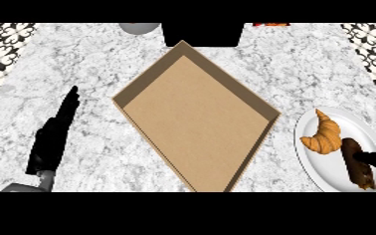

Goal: Pick the croissant from the plate and place it in the cardboard box

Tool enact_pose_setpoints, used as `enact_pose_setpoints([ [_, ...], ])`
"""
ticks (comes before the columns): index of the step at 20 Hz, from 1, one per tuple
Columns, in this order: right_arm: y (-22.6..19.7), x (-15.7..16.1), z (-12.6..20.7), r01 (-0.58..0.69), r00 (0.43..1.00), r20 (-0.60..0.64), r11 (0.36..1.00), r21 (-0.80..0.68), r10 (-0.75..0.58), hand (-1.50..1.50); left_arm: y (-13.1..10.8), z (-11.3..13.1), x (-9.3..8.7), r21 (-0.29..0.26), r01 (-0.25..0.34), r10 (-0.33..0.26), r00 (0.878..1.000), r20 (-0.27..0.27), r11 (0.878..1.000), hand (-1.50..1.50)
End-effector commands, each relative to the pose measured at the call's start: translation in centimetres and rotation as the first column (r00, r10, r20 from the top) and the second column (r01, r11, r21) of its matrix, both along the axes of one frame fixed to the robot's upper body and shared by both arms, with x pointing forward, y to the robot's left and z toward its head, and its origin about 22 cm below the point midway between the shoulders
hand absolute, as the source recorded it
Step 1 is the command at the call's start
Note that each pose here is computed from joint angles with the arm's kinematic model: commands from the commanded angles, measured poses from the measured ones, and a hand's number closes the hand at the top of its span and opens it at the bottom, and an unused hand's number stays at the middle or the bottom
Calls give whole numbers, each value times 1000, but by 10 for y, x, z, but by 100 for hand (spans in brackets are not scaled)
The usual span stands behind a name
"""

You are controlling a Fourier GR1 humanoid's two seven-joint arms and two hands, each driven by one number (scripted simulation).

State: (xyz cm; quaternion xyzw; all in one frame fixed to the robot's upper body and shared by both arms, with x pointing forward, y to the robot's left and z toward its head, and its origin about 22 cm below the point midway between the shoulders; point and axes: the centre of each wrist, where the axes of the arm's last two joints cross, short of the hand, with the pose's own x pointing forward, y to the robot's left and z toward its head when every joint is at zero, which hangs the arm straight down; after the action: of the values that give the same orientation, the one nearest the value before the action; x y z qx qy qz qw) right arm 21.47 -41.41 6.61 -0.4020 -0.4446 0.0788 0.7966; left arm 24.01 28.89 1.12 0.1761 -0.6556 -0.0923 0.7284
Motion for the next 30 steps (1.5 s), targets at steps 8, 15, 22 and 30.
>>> enact_pose_setpoints([
  [8, 62, 38, 31, -24, 960, -278, 997, 74, 44, -150, -3, -3, -3, -17, 5, -4, 1000, 9, 1000, 0],
  [15, 53, 35, -1, 6, 943, -332, 999, 50, 11, -150, -21, -19, -6, 10, -23, 23, 1000, 15, 1000, 0],
  [22, 74, 34, -13, 14, 927, -375, 998, 66, 12, -150, 14, -13, 12, -12, -5, 5, 1000, 1, 1000, 0],
  [30, 62, 47, -13, 14, 935, -355, 998, 68, 11, -150, 0, 12, -13, 11, 4, -4, 1000, 11, 1000, 0],
])
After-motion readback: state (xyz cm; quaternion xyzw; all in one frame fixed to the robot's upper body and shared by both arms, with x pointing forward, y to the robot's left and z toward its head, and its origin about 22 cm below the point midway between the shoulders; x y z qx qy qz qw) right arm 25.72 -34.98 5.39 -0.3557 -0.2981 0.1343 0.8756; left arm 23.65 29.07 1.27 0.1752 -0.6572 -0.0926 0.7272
